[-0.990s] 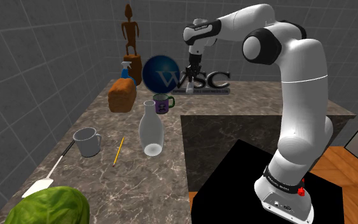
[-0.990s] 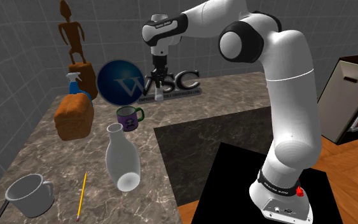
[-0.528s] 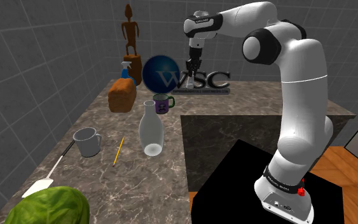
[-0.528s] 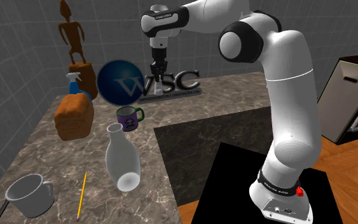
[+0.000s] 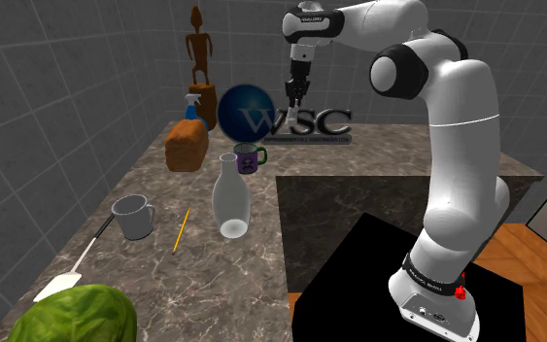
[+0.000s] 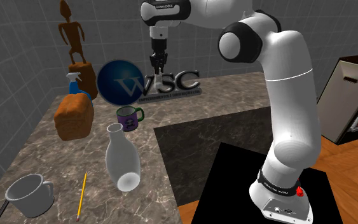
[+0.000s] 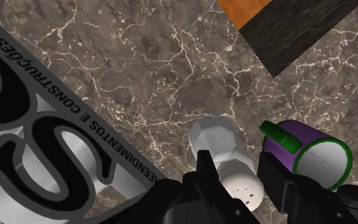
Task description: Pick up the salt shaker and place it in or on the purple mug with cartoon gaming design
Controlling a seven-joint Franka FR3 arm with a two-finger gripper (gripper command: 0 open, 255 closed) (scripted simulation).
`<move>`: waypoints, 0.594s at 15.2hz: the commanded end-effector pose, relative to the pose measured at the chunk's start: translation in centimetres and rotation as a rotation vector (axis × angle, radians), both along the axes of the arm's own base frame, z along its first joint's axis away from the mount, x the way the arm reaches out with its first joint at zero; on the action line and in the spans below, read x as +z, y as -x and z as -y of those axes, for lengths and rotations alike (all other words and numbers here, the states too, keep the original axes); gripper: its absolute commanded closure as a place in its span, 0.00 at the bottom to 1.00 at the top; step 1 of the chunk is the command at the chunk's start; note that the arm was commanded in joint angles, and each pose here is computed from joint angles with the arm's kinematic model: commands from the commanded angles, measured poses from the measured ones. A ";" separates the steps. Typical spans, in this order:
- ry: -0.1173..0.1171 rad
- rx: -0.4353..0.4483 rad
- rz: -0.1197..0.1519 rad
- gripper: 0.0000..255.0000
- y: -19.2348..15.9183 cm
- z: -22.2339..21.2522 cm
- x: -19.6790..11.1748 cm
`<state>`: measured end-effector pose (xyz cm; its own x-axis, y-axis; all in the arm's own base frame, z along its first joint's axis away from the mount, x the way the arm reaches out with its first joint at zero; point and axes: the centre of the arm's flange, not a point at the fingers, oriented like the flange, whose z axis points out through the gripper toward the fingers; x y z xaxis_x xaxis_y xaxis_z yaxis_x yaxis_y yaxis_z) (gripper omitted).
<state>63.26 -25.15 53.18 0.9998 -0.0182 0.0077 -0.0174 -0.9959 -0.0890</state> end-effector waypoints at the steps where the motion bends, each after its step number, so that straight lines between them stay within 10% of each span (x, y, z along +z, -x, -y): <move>1: 0.000 0.000 0.000 1.00 -0.5 -1.3 0.7; 9: 0.000 0.000 0.000 1.00 -4.1 -11.0 2.7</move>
<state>66.87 -15.40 55.45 0.9998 -0.0168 0.0068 -0.0161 -0.9959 -0.0893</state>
